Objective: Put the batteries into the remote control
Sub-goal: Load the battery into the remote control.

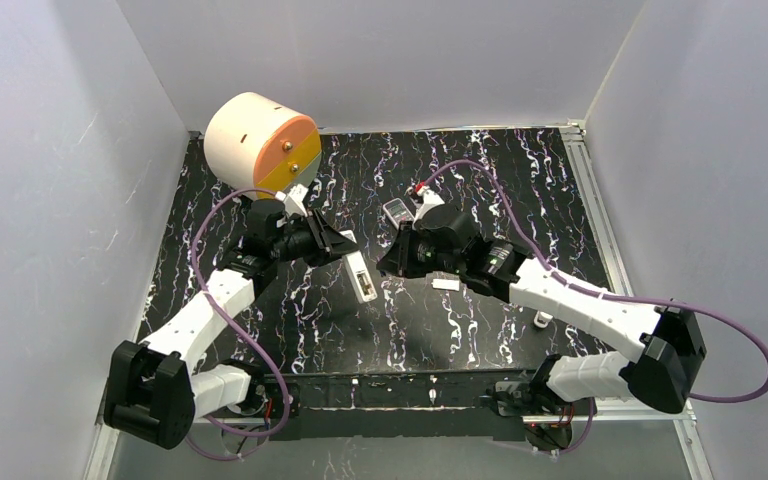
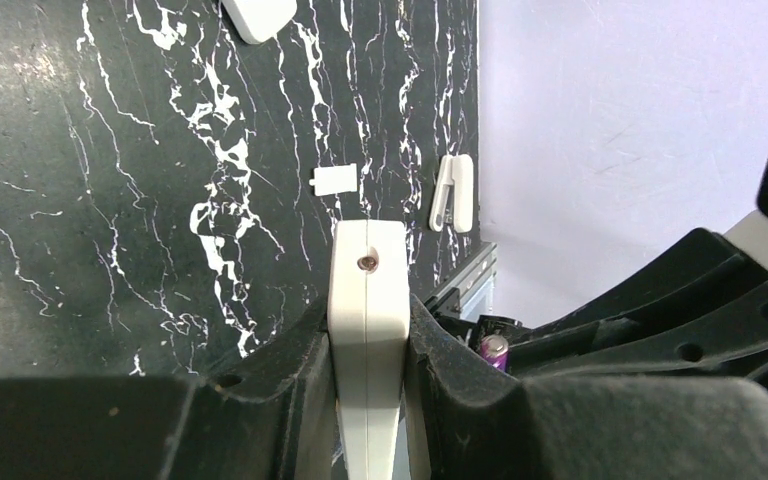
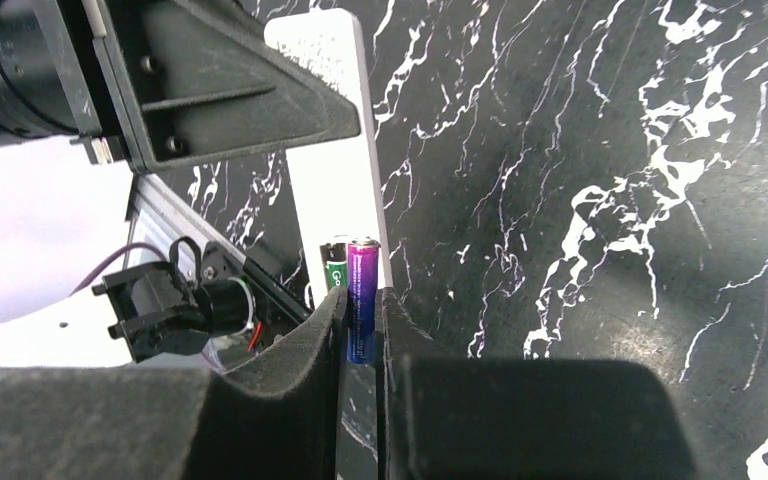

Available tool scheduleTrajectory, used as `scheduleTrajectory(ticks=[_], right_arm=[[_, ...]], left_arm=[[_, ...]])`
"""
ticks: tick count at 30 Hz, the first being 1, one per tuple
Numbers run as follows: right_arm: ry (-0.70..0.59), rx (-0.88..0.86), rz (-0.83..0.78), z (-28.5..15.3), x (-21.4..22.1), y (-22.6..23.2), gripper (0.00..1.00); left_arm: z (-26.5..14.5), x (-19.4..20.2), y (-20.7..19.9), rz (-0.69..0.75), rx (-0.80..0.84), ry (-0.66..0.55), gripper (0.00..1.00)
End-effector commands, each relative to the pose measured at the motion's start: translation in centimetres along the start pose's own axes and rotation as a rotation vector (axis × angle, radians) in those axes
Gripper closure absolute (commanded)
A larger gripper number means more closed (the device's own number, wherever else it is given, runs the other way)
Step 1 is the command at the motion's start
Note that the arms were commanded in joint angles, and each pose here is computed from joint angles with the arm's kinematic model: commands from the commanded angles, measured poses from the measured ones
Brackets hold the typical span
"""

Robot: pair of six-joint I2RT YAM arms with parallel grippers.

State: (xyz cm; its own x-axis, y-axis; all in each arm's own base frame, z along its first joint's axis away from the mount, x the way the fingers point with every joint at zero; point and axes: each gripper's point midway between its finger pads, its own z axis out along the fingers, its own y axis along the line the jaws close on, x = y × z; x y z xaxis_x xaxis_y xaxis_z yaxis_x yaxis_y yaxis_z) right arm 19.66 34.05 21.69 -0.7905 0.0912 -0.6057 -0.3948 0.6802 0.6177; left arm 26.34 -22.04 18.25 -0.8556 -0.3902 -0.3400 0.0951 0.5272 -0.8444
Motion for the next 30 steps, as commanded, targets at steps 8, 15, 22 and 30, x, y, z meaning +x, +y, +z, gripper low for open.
scheduleTrajectory(ticks=[8,15,22,30], right_arm=[[0.077,-0.098,-0.039,0.4,0.8,2.1,0.83],[0.122,-0.094,-0.064,1.0,1.7,2.3,0.81],[0.135,-0.065,-0.081,1.2,2.1,2.0,0.80],[0.163,-0.051,-0.102,1.4,2.7,1.9,0.78]], left_arm=[[-0.1,-0.7,-2.4,-0.041,0.063,0.013,1.00],[-0.1,-0.7,-2.8,-0.048,0.075,0.017,1.00],[-0.3,-0.8,-3.1,-0.052,0.081,0.014,1.00],[-0.3,-0.8,-3.4,-0.065,0.090,0.017,1.00]])
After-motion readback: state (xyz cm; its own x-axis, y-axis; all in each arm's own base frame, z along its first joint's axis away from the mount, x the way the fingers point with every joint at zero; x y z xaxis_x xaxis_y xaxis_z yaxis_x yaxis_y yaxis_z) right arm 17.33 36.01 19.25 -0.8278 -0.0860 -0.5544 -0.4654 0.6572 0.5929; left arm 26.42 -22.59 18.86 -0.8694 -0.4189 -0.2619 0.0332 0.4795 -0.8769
